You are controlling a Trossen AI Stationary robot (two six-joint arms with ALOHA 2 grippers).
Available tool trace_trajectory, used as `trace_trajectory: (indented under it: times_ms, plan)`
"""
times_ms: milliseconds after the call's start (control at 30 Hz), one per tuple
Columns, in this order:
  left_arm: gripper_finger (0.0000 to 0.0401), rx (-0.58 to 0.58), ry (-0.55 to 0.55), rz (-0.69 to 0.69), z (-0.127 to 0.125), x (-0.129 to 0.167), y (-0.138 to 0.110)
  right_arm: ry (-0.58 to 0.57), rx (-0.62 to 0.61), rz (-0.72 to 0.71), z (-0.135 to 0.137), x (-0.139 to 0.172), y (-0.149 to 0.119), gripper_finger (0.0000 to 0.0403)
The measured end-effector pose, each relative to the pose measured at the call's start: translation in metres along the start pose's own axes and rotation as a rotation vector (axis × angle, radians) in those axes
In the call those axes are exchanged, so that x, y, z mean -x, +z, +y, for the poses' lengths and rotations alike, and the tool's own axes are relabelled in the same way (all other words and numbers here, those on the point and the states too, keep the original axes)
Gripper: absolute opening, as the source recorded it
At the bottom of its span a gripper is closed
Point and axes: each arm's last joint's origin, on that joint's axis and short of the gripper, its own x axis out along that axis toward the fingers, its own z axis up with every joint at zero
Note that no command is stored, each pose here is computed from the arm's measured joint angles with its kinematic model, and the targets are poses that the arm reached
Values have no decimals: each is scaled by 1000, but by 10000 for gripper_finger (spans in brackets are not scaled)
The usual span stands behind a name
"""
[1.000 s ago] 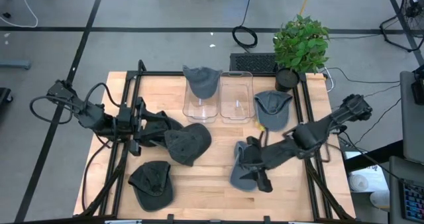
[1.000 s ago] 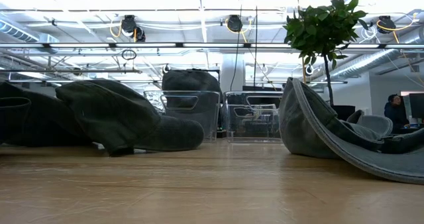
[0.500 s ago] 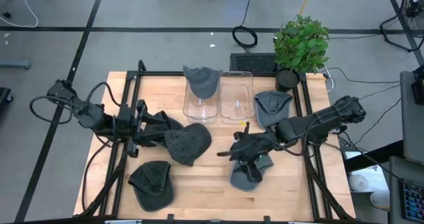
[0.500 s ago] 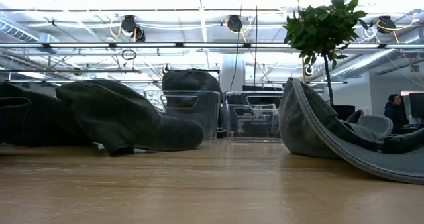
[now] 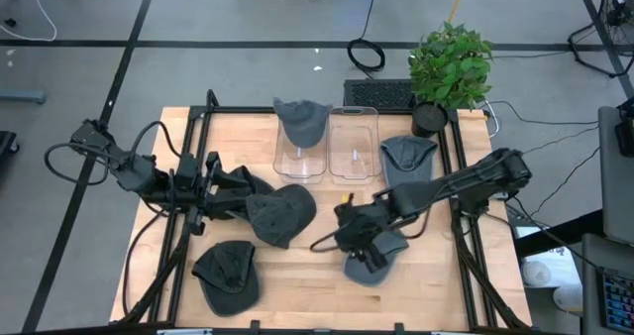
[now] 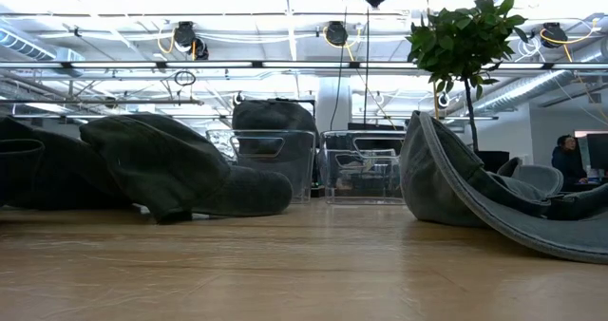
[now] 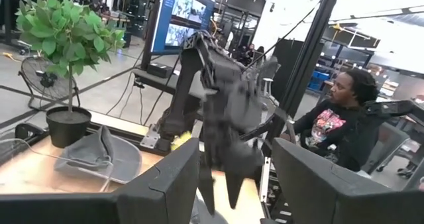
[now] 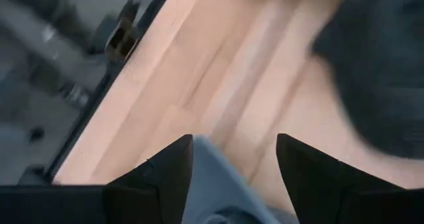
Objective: Pick & Place hat
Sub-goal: Put the bottom gray cap into the left transparent bin
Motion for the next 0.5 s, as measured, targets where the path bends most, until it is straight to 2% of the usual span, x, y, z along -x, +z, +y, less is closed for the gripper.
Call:
trace_trajectory:
  times_ms: [67, 500]
  plan:
    - [200, -18, 0, -1, 0, 0, 0, 32, 31, 31, -1, -10, -2, 205]
    - [200, -68, 0, -2, 0, 1, 1, 53, 208, 216, -13, -52, -18, 205]
